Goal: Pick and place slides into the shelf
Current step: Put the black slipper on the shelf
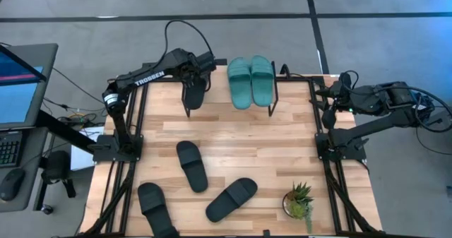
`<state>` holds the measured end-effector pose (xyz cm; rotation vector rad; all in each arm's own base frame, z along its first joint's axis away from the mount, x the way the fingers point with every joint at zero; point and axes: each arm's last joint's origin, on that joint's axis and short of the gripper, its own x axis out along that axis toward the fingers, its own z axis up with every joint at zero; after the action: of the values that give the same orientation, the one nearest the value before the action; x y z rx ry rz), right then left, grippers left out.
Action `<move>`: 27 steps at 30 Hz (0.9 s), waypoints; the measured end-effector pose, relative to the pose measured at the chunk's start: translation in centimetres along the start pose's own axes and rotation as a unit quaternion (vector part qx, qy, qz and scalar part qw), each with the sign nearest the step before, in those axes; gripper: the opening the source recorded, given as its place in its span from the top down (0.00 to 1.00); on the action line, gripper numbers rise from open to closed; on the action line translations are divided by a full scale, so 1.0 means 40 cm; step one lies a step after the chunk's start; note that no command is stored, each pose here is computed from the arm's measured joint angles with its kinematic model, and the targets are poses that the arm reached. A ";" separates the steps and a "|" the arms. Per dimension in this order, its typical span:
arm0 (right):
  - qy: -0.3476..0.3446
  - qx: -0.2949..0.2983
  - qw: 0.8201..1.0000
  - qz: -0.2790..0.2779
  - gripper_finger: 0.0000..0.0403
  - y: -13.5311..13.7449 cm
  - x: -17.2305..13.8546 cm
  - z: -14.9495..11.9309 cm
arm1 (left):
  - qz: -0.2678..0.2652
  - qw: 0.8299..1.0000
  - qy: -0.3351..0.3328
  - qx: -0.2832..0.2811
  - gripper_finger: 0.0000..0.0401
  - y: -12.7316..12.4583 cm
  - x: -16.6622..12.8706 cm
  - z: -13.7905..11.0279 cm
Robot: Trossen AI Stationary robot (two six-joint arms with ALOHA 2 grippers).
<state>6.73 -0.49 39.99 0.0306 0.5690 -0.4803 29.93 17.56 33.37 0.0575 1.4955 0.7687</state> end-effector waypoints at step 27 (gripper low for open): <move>0.003 -0.002 1.000 -0.001 0.60 0.000 0.000 -0.002 | 0.001 1.000 0.014 0.011 0.70 -0.035 -0.019 -0.011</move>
<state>6.68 -0.50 39.93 0.0275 0.5763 -0.4805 30.22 15.93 33.32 0.0639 1.5310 0.7579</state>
